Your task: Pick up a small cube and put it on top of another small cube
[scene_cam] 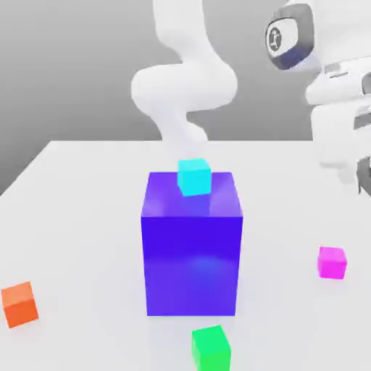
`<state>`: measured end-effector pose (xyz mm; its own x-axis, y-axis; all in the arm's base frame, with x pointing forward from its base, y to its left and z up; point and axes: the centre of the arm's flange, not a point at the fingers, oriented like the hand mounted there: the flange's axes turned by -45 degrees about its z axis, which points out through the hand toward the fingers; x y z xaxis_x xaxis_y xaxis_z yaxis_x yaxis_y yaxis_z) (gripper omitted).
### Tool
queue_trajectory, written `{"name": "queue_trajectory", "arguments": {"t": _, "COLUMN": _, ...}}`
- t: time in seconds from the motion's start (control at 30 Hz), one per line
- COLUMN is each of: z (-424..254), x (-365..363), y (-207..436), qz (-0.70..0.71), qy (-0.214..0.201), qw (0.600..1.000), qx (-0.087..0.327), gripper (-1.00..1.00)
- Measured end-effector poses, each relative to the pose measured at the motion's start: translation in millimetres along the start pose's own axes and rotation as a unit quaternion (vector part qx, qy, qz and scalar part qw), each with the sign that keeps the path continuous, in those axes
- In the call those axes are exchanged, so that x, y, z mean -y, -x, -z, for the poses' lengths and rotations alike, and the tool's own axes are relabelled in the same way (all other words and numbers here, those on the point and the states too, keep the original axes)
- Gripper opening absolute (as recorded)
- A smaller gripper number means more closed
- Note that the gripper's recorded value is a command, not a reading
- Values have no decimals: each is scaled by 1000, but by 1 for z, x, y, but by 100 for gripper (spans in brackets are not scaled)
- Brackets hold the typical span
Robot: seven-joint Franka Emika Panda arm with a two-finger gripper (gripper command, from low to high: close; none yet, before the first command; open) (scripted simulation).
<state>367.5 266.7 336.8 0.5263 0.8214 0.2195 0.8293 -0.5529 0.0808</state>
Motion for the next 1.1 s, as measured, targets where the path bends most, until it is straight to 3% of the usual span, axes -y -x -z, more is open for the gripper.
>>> {"name": "queue_trajectory", "arguments": {"t": 0.23, "z": -118, "x": 124, "y": 46, "qz": 193, "qy": -57, "qw": 975, "qx": 90, "gripper": 0}}
{"name": "queue_trajectory", "arguments": {"t": 0.43, "z": -181, "x": 136, "y": 65, "qz": 207, "qy": -63, "qw": 971, "qx": 99, "gripper": 0}}
{"name": "queue_trajectory", "arguments": {"t": 0.47, "z": -187, "x": 137, "y": 67, "qz": 208, "qy": -63, "qw": 971, "qx": 99, "gripper": -100}}
{"name": "queue_trajectory", "arguments": {"t": 0.7, "z": -187, "x": 137, "y": 67, "qz": 208, "qy": -63, "qw": 971, "qx": 100, "gripper": -100}}
{"name": "queue_trajectory", "arguments": {"t": 0.9, "z": -134, "x": 131, "y": 55, "qz": 206, "qy": -62, "qw": 971, "qx": 100, "gripper": -100}}
{"name": "queue_trajectory", "arguments": {"t": 1.1, "z": -119, "x": 5, "y": 55, "qz": 53, "qy": -46, "qw": 991, "qx": 110, "gripper": -100}}
